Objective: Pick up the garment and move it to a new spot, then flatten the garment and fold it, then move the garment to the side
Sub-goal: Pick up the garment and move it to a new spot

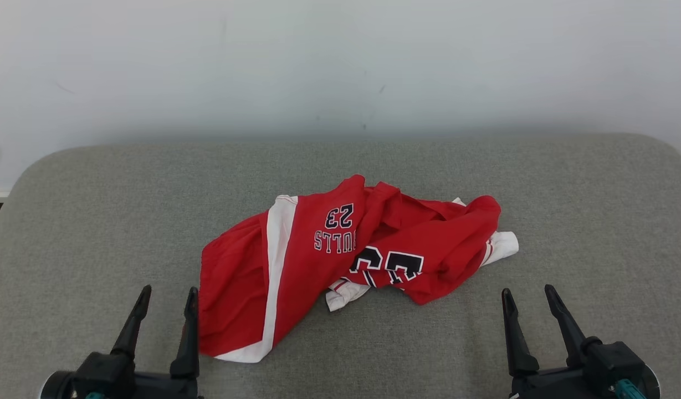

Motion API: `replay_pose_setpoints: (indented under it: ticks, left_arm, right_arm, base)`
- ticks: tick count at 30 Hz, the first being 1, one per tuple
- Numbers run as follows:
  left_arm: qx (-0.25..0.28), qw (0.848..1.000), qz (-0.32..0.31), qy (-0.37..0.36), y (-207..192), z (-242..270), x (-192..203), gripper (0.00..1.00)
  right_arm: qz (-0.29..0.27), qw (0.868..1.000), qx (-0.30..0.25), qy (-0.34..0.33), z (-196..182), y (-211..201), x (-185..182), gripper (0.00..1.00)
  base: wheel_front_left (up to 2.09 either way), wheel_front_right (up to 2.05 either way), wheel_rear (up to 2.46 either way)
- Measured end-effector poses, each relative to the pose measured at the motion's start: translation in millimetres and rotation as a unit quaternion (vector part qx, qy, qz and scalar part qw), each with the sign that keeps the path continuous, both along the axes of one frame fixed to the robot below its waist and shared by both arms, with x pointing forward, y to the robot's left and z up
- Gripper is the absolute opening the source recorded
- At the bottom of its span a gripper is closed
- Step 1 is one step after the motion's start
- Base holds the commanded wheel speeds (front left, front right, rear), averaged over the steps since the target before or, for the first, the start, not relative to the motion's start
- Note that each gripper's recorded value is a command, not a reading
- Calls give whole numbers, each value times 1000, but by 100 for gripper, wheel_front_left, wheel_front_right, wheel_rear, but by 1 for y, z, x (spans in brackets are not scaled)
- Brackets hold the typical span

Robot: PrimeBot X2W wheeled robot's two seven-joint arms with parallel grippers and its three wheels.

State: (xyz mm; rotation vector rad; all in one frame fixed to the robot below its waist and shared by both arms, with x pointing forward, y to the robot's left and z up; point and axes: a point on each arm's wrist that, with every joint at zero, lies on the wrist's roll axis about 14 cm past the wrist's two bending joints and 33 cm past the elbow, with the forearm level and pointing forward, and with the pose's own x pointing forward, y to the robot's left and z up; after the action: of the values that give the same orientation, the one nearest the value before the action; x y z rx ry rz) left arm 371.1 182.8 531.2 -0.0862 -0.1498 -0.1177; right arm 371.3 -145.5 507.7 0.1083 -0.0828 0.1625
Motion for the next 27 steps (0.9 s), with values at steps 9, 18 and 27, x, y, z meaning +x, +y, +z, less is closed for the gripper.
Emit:
replay_pose_setpoints:
  ticks: [9,18,27]
  left_arm:
    - [27,996,-83,26,-44,-12,44,100]
    - [56,978,-158,122,-78,-69,55,100]
    - [57,960,-190,199,-94,-114,60,100]
  right_arm:
    - [-15,999,6,28,-18,-9,6,100]
    - [-34,998,11,44,-28,-22,13,100]
    - [-51,997,13,56,-36,-33,16,100]
  base:
    - [0,0,0]
    - [0,0,0]
    - [0,0,0]
